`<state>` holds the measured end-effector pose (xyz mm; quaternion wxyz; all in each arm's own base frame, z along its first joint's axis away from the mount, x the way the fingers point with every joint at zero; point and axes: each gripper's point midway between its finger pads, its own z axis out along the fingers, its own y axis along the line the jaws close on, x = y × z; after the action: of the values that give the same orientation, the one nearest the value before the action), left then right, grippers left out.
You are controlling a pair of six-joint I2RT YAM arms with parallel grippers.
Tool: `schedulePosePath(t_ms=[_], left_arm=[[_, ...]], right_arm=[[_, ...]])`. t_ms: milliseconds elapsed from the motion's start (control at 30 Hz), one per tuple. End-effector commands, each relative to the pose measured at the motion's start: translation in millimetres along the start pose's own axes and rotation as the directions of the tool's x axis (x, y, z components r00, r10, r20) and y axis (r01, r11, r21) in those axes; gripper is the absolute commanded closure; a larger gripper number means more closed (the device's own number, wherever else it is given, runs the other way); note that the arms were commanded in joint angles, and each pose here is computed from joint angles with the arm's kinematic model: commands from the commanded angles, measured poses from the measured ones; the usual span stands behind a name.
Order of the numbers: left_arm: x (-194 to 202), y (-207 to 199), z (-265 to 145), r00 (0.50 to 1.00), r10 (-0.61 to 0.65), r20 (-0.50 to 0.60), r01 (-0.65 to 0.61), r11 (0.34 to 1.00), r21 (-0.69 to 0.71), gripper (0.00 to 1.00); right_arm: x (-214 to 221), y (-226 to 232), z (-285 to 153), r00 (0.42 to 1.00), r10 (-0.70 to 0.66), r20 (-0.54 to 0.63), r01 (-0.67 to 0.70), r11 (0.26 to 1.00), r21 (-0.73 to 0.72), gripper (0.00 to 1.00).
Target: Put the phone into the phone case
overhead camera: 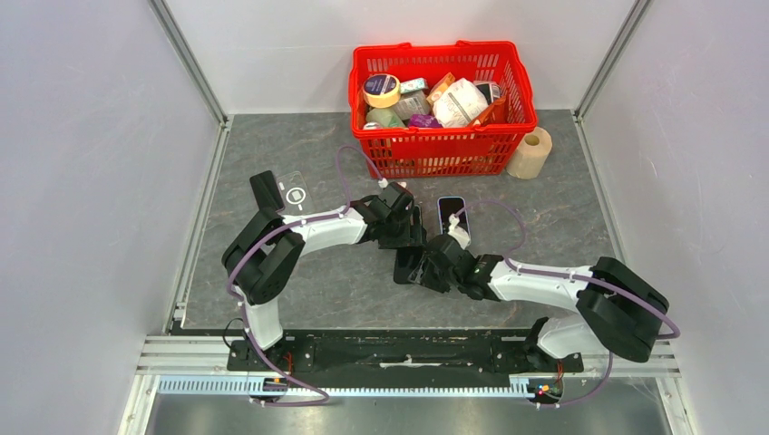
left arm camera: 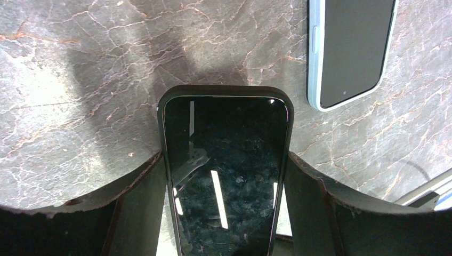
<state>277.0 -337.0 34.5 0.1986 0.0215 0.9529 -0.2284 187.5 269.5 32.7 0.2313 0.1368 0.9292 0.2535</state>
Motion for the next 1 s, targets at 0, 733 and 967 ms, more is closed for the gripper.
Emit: schedulePosePath(t_ms=[0,733,967], left_arm=[[13.6,2.7,7.7,0.998,-0.038,-0.044,0.039,0.999,0.007,0.89],[8.6,12.4,15.8,0.999,-0.027,-0.027,0.026,0.999,-0.038,0.92],[-19.7,14.6,25.7,0.997,-0.054,0.058,0.061,0.992,-0.114,0.94]], right_arm=[[-14.1,16.5,4.3,0.999,0.017,0.043,-0.016,1.000,-0.012,0.64],[-27.4,-4.9,-14.1,0.993,0.103,-0.060,-0.104,0.994,-0.019,0.52],[-73.9,-17.2,-83.7,0.985,0.010,0.170,-0.016,0.999,0.036,0.13]])
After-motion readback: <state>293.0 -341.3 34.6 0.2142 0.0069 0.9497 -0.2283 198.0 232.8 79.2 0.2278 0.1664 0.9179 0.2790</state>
